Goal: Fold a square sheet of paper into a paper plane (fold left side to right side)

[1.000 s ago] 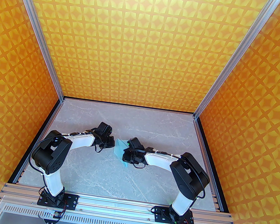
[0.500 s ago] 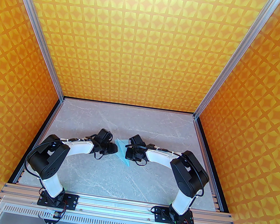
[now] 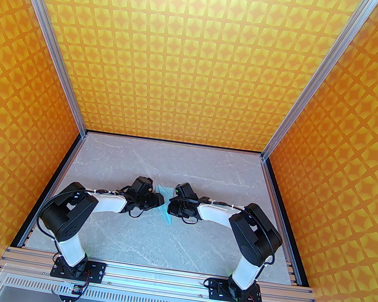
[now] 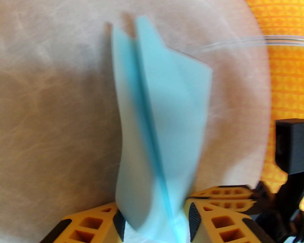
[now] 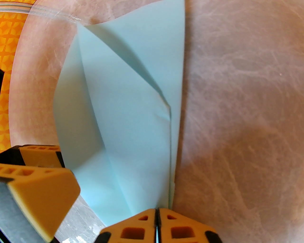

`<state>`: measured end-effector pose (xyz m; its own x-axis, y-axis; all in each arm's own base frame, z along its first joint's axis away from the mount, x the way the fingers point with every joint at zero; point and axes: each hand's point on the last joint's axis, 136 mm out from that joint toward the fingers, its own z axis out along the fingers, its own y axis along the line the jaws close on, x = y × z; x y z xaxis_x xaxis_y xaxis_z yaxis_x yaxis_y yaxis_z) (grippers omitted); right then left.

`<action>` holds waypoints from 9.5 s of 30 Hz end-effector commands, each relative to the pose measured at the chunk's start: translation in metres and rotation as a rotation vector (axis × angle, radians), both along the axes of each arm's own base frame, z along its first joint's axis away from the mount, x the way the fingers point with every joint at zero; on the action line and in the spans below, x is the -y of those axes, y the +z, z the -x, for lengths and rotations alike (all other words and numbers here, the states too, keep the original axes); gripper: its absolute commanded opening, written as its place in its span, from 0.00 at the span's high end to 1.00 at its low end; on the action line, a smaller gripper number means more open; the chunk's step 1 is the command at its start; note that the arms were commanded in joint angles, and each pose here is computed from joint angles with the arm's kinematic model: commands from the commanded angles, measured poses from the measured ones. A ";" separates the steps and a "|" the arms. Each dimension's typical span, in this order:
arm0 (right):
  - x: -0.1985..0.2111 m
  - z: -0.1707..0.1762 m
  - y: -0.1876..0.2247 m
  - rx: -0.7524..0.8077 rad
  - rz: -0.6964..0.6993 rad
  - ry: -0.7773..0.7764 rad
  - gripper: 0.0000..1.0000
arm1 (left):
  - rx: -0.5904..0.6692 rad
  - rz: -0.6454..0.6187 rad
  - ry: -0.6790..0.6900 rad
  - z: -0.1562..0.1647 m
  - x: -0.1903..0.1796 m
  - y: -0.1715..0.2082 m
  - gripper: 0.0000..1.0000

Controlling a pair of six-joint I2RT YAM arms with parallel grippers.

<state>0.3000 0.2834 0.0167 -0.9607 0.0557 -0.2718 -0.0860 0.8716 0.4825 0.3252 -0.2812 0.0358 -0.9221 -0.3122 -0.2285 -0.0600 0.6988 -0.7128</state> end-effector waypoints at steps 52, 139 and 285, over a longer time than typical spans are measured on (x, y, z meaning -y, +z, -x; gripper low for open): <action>0.198 0.046 0.097 0.324 0.139 -0.502 0.32 | 0.182 -1.512 -0.157 -0.002 -0.040 0.037 0.99; -0.002 0.019 0.007 0.028 -0.165 -0.004 0.80 | 0.069 -0.248 -0.357 0.041 0.010 0.012 0.63; 0.037 -0.029 0.009 0.031 -0.082 -0.072 0.53 | -0.108 -0.317 -0.317 0.049 0.010 -0.047 0.87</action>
<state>0.3270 0.2323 0.0252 -0.9389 0.1609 -0.3042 -0.0084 0.8730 0.4876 0.2932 -0.3049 0.0179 -0.9670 0.0412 -0.2513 0.1742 0.8267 -0.5350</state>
